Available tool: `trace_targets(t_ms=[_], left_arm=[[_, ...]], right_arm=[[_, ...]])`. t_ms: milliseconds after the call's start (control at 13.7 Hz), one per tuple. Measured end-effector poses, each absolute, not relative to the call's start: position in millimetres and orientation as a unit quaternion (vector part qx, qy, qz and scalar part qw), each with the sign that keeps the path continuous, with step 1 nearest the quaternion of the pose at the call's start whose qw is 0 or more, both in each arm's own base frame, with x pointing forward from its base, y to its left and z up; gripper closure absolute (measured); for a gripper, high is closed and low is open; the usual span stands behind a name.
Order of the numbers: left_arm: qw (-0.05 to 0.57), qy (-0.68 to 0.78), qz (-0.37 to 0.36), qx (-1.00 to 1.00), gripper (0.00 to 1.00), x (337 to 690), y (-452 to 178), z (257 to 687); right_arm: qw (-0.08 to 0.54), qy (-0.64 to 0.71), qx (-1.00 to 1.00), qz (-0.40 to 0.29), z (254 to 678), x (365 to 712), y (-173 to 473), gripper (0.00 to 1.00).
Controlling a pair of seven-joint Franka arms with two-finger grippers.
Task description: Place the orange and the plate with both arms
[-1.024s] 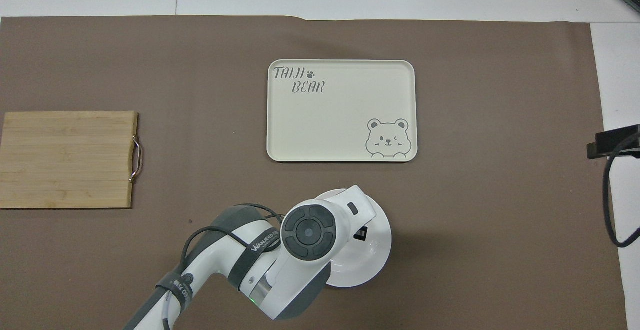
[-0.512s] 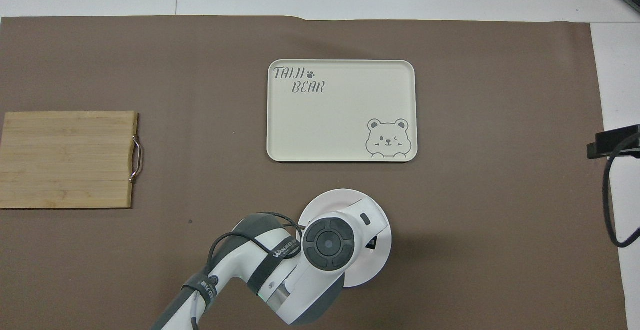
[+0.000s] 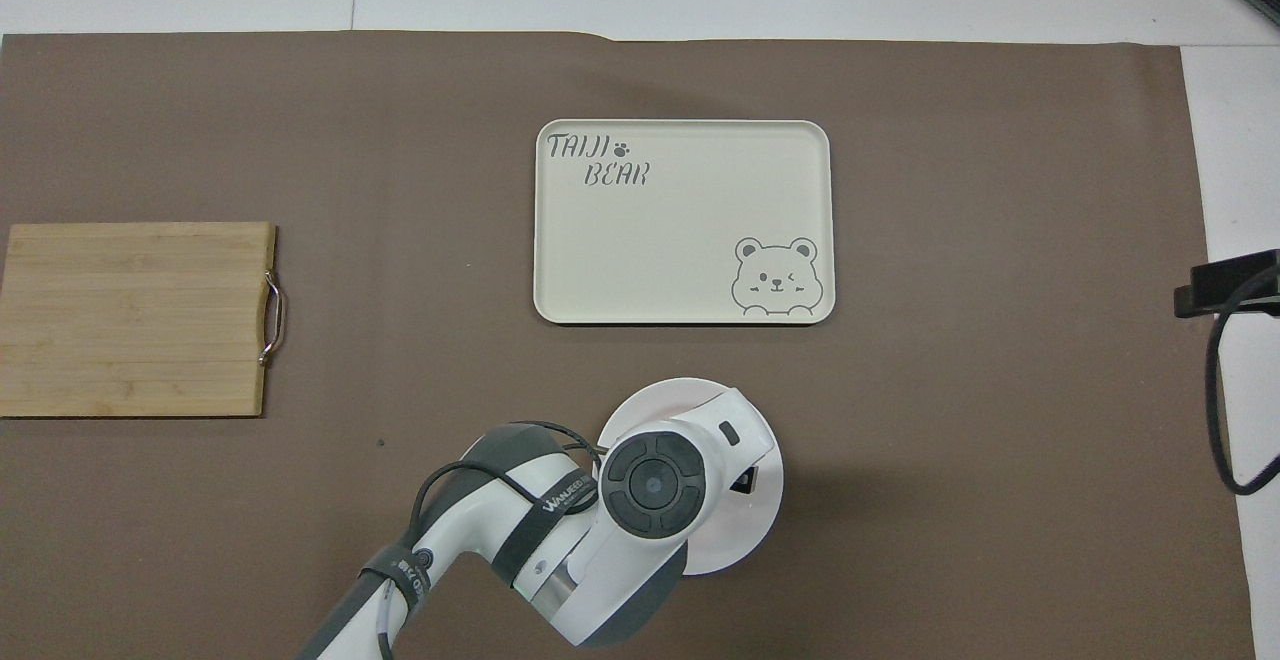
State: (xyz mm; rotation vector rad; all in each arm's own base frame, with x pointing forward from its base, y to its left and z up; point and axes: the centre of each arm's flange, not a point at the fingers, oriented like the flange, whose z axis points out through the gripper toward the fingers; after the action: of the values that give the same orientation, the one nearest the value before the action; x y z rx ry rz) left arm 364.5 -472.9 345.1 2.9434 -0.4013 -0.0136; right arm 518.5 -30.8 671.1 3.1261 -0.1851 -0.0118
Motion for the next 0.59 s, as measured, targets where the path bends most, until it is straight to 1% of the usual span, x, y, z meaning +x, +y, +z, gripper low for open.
trace_targets(t_ms=[146, 293, 585], left_arm=[[0.094, -0.124, 0.008, 0.988, 0.00, 380, -471, 358], [0.106, -0.103, 0.027, 0.989, 0.00, 409, -459, 380], [0.073, -0.078, 0.055, 0.993, 0.00, 469, -413, 425]], right_arm=[[0.005, -0.059, 0.998, -0.004, 671, 518, -31, 0.00], [0.005, -0.059, 0.998, -0.004, 671, 518, -31, 0.00], [0.005, -0.059, 0.998, -0.004, 671, 518, -31, 0.00]])
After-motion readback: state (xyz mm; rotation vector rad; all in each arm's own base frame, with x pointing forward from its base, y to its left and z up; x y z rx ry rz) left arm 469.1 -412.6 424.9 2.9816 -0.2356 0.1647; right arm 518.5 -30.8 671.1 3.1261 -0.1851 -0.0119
